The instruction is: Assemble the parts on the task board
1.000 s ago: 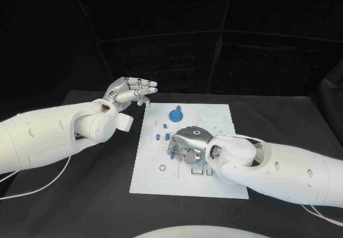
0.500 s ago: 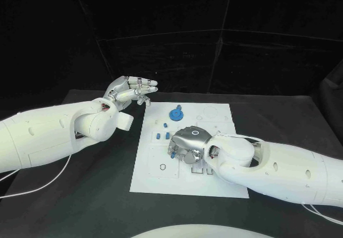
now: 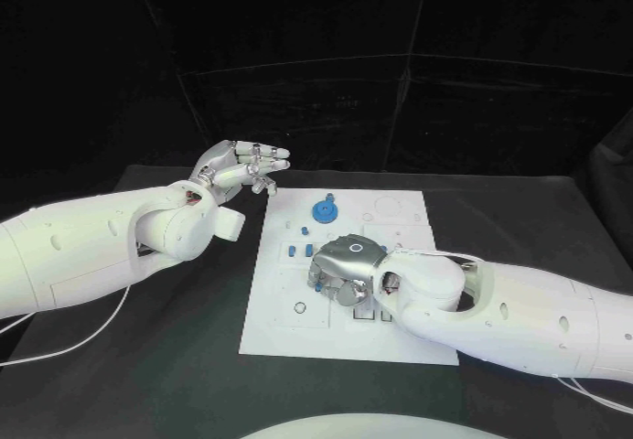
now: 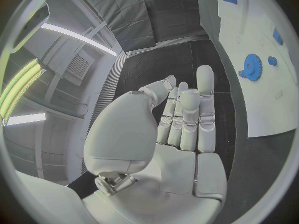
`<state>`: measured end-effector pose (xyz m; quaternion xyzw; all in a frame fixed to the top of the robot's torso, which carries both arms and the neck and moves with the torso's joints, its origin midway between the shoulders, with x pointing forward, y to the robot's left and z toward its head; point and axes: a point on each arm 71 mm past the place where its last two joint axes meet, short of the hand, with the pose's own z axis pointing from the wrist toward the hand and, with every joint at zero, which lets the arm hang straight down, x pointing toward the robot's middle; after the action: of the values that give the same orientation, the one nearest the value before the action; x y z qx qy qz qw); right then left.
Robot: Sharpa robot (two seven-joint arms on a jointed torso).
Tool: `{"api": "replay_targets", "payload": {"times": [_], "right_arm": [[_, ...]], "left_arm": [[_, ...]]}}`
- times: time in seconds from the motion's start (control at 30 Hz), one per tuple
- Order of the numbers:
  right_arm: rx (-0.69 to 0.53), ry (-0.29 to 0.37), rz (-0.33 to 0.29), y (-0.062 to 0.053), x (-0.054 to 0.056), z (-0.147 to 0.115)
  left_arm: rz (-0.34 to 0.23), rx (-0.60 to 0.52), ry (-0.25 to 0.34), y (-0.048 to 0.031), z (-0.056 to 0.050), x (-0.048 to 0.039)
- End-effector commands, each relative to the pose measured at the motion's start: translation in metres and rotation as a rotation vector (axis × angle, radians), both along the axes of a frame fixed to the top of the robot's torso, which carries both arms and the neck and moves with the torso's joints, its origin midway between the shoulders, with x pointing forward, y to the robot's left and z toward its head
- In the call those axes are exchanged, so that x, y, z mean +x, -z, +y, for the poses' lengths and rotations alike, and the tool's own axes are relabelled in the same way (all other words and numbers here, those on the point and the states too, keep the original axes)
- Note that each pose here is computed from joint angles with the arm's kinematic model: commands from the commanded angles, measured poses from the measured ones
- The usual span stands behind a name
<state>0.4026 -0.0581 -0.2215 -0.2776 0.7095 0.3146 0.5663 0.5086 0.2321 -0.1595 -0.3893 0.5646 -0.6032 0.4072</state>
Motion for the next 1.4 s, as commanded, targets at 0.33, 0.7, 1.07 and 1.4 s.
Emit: {"api": "replay_targets", "payload": {"times": [0.33,0.7,1.07,1.4], "right_arm": [[0.106,0.002,-0.059,-0.008,0.0,-0.004],[0.179,0.122,-0.021,-0.023,-0.001,-0.061],[0.06,0.285,-0.057,-0.04,0.028,-0.118],[-0.025,0.301,-0.047,-0.036,0.035,-0.126]], "left_arm": [[0.006,-0.008,0.012,-0.0009,0.0,0.0002],[0.009,-0.008,0.013,-0.0006,0.002,0.0],[0.01,-0.01,0.018,-0.0005,0.002,-0.0003],[0.013,-0.01,0.022,-0.0001,0.001,0.0]]}}
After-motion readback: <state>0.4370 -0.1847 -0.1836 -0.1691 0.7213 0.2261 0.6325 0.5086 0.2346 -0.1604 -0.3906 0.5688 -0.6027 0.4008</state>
